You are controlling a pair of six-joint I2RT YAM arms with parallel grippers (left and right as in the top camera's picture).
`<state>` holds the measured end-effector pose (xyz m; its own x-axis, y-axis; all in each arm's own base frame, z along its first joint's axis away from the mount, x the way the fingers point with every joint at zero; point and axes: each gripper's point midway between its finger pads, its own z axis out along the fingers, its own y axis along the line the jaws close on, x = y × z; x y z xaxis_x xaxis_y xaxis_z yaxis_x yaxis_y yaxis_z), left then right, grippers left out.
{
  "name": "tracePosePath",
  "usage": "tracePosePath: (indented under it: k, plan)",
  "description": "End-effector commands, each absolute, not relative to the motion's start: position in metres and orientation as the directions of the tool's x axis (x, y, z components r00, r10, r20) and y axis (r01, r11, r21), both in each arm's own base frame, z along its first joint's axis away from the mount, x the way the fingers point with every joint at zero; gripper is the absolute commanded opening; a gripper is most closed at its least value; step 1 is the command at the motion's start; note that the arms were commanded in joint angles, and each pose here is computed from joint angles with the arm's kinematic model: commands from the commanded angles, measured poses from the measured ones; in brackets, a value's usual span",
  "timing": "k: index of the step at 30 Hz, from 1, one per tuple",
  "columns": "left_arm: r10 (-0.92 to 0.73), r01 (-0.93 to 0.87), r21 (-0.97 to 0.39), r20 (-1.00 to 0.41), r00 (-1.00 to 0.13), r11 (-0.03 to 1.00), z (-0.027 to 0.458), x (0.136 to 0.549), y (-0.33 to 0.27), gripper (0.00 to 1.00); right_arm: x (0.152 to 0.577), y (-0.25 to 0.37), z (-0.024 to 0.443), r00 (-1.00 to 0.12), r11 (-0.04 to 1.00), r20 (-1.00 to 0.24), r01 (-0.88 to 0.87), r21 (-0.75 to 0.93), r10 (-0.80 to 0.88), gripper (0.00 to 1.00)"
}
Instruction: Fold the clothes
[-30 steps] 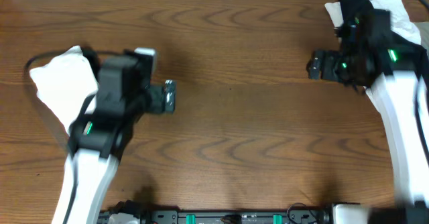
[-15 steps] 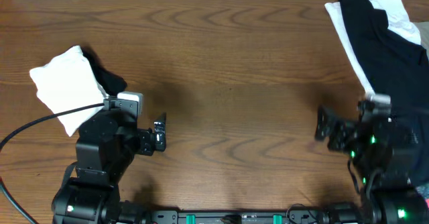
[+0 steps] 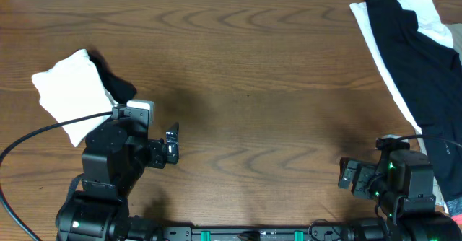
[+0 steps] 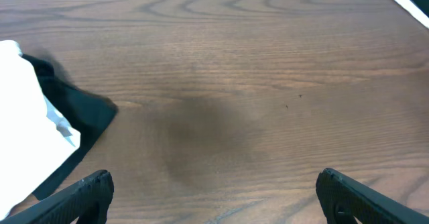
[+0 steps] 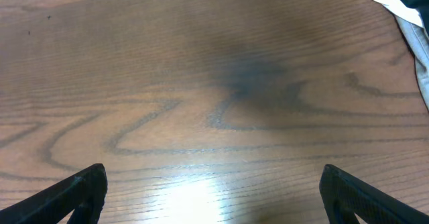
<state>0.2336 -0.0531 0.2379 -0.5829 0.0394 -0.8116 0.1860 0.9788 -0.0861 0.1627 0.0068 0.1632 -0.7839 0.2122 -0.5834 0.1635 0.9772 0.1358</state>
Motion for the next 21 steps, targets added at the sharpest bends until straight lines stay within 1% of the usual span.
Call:
tracePosePath:
  k: [1,15,18,21]
  plan:
    - [0.034,0.190,-0.096,-0.811,-0.584,0.977,0.238,0.233,-0.055,0.98,0.162,0.007,0.163,-0.783,0.976,-0.584,0.169,0.135,0.216,0.99]
    - [0.034,0.191,-0.096,-0.812,-0.583,0.977,0.238,0.233,-0.055,0.98,0.161,0.006,0.164,-0.772,0.976,-0.597,0.167,0.139,0.217,0.99]
    - [0.034,0.191,-0.096,-0.812,-0.583,0.977,0.238,0.233,-0.055,0.98,0.157,0.006,0.171,-0.725,0.975,-0.653,0.155,0.158,0.221,0.99]
    - [0.034,0.190,-0.096,-0.812,-0.583,0.977,0.238,0.233,-0.055,0.98,0.149,0.005,0.186,-0.641,0.973,-0.732,0.138,0.186,0.231,0.99]
